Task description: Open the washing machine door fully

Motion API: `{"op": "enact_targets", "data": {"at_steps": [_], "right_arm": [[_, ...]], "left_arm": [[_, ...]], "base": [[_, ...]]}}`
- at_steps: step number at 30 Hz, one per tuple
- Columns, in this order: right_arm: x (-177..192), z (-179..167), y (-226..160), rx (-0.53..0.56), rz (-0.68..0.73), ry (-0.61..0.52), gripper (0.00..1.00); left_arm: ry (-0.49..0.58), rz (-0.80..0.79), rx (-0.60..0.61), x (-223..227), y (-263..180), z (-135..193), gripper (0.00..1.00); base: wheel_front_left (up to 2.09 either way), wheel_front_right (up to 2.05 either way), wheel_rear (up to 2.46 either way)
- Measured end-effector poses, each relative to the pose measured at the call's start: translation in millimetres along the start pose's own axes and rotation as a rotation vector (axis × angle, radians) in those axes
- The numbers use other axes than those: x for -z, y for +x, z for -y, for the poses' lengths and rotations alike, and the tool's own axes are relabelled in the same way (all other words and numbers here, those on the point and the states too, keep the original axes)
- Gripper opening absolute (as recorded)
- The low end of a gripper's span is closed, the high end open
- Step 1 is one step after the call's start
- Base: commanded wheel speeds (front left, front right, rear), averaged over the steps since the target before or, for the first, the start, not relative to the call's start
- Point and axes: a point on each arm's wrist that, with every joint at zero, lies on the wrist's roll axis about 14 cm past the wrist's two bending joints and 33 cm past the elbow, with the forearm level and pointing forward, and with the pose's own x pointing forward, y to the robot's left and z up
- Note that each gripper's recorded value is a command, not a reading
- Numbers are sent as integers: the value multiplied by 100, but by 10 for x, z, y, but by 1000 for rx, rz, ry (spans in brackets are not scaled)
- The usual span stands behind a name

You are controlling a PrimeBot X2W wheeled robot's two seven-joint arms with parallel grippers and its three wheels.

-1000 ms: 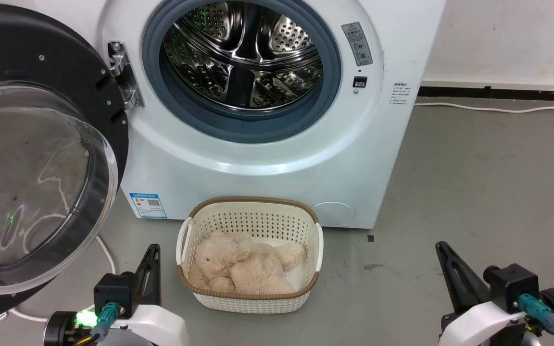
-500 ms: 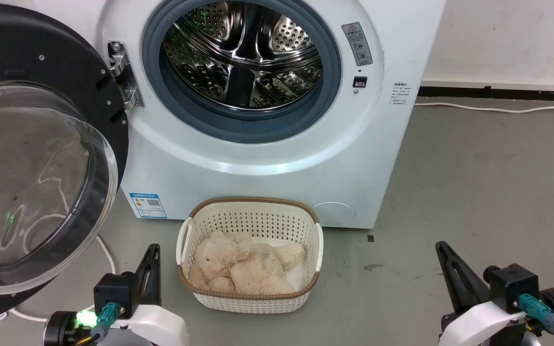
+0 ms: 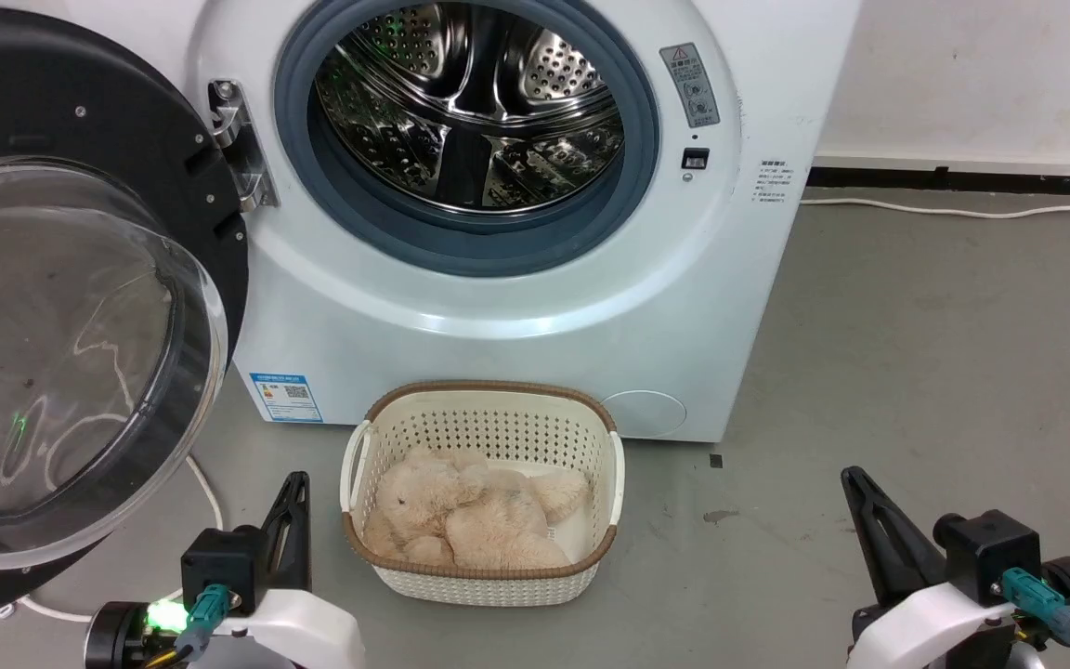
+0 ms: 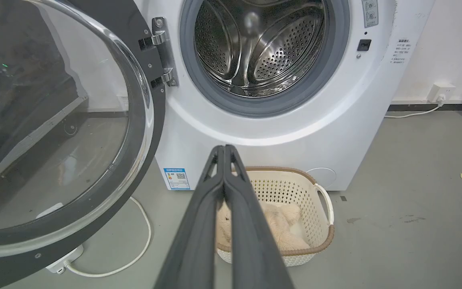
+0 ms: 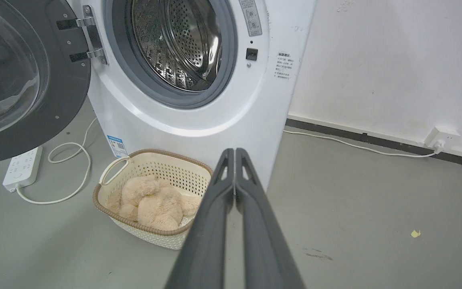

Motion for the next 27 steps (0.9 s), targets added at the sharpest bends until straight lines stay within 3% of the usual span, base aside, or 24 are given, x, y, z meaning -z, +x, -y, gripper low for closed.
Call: {"op": "enact_targets", "data": {"at_steps": [27], "right_arm": [[0,1,0,0,0,0,0]], "left_arm": [[0,0,0,0,0,0,0]], "base": [[0,0,0]]}}
